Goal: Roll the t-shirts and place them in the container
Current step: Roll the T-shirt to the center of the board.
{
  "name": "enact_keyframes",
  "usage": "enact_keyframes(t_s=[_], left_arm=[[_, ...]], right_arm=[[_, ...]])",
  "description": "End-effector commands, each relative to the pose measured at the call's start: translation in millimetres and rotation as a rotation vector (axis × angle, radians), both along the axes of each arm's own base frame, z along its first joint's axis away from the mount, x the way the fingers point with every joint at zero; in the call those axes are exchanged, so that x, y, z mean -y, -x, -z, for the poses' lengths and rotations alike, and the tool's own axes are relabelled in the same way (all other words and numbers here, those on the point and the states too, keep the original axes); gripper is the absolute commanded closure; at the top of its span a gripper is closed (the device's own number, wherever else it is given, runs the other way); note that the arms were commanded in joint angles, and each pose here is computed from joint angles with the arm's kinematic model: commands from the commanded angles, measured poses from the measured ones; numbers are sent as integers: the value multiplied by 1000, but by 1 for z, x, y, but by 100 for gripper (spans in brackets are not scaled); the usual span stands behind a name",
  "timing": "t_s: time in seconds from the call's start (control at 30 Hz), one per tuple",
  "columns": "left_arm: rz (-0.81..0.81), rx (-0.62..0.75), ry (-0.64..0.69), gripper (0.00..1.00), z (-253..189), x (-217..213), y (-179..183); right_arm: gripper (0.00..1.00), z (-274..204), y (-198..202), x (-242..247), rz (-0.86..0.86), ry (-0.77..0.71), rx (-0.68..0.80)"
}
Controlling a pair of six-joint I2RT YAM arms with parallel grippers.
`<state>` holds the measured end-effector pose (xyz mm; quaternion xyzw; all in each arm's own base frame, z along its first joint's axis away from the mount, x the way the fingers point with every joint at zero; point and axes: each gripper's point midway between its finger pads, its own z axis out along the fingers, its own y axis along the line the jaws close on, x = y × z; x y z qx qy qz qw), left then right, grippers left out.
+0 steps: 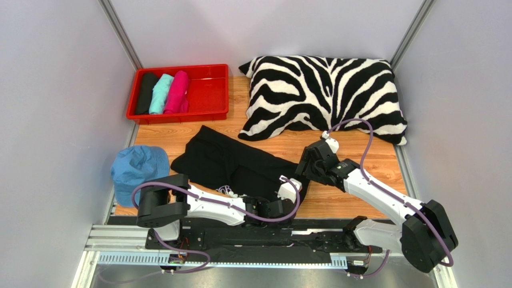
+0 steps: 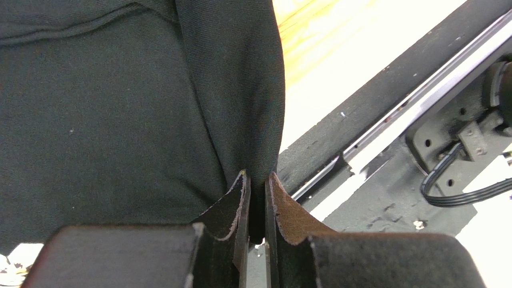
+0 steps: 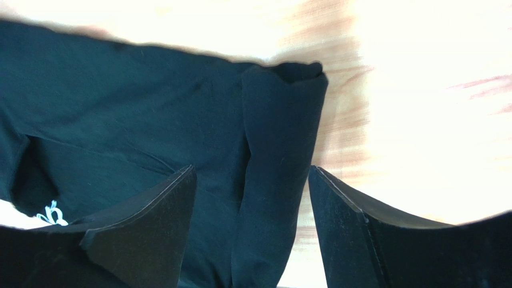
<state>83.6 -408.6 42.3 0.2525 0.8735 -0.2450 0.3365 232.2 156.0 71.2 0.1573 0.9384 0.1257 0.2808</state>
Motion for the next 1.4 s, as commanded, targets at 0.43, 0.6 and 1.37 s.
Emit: enact_keyframes(t_s=[0.43, 0.6, 1.37], left_arm=[[-20, -87, 143, 100, -23, 6, 3], [-25, -90, 149, 100, -24, 6, 2], [13, -144, 254, 100, -26, 0, 8]], right_arm=[[30, 8, -26, 8, 11, -20, 99], [33, 17, -32, 15, 23, 40, 75], [88, 21, -39, 43, 3, 349, -166]])
